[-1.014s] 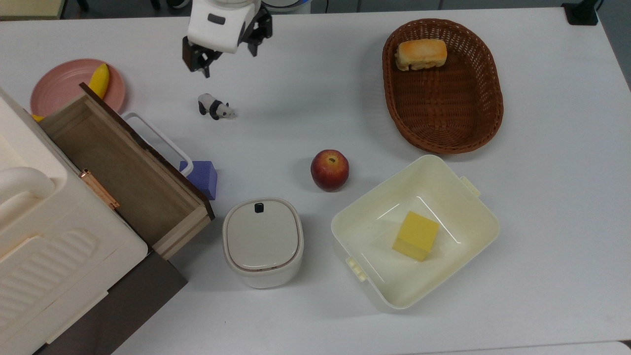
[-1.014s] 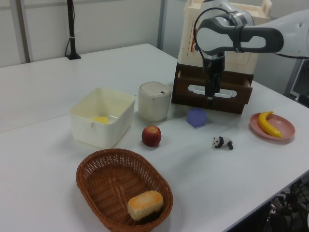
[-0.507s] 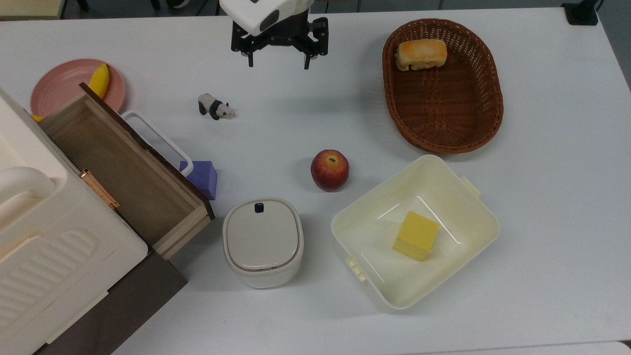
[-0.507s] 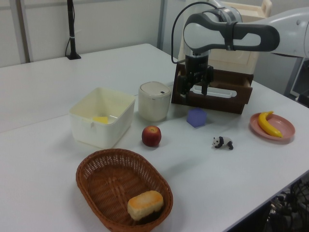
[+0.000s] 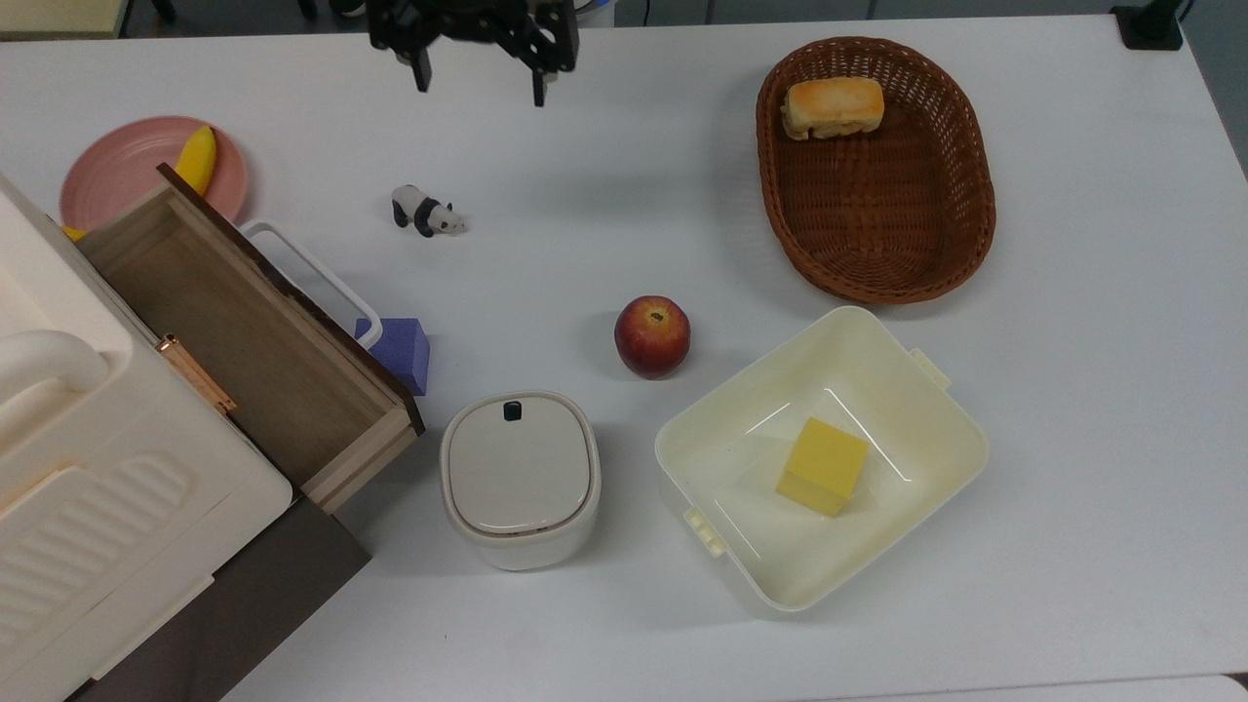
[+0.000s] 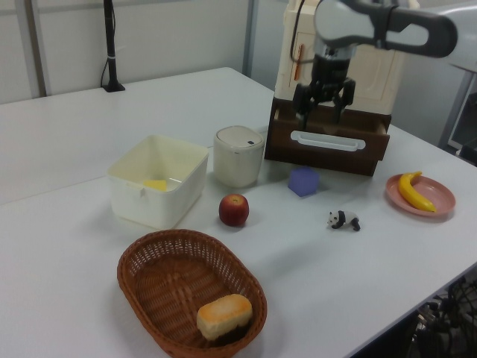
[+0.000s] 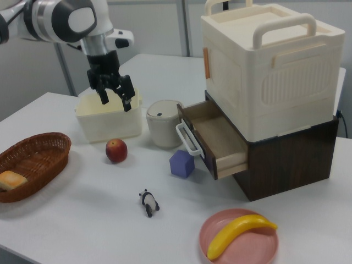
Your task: Slide the drawer open
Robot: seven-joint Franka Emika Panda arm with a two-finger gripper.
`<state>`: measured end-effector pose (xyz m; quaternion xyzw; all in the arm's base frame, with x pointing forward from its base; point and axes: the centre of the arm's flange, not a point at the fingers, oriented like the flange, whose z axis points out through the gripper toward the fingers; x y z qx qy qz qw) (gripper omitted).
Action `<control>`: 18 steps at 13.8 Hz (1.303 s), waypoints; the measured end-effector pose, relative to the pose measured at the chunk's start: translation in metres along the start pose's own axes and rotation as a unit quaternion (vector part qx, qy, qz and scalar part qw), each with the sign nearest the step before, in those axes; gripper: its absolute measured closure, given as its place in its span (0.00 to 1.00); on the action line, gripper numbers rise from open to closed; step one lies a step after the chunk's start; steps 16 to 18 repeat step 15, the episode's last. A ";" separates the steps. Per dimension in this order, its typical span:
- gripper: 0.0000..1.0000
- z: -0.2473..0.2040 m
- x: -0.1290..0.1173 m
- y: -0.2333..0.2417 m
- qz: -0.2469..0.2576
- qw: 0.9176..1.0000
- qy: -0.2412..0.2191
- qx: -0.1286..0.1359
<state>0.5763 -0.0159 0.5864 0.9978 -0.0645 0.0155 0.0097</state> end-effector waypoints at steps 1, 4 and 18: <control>0.00 -0.005 -0.001 0.005 0.004 1.000 0.002 0.004; 0.00 -0.013 -0.009 0.009 -0.018 1.000 -0.004 0.004; 0.00 -0.017 -0.011 0.008 -0.026 1.000 0.000 0.005</control>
